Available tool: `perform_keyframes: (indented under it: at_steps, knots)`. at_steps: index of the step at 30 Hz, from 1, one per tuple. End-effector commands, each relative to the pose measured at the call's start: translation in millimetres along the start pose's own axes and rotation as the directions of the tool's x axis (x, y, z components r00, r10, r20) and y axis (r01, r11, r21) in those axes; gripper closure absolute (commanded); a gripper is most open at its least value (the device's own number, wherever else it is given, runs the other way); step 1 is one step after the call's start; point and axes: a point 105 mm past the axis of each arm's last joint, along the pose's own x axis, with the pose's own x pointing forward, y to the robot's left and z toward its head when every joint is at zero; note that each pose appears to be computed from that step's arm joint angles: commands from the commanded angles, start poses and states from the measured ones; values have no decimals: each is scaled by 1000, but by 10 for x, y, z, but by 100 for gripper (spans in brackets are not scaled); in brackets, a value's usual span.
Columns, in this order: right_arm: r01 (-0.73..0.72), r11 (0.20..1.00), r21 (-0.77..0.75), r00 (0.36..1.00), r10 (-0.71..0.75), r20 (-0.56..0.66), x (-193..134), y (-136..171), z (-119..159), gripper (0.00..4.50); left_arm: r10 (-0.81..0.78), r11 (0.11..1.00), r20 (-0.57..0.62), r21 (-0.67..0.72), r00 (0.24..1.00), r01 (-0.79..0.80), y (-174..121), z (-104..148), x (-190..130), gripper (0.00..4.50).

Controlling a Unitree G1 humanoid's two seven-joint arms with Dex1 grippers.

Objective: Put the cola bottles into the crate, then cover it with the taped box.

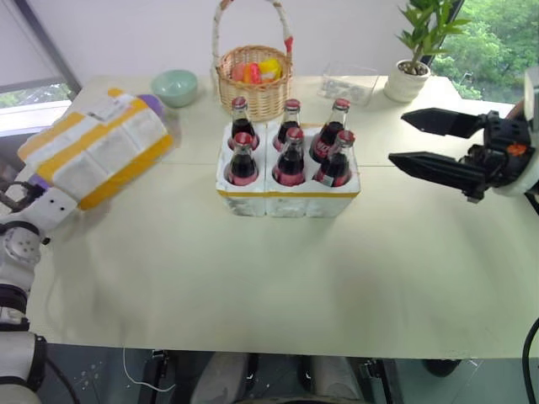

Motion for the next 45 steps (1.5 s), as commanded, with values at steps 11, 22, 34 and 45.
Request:
perform_keyframes:
  at_steps: [11, 22, 34, 45]
  knots:
    - [34, 998, -51, 999, -32, 45, -60, -37, 148, 0, 43, 997, 33, 70, 999, -45, 187, 72, 15, 101]
    - [45, 997, -58, 998, -42, 44, -76, -43, 142, 0, 55, 991, 77, 115, 996, -63, 177, 299, 104, 101]
    - [56, 998, -43, 998, -55, 15, -121, -56, 82, 0, 71, 994, 51, 77, 996, -75, 270, 286, 142, 414]
    - [65, 995, -72, 997, -68, -41, -209, -85, 38, 0, 234, 967, 261, 42, 937, -253, 1193, 857, 45, 414]
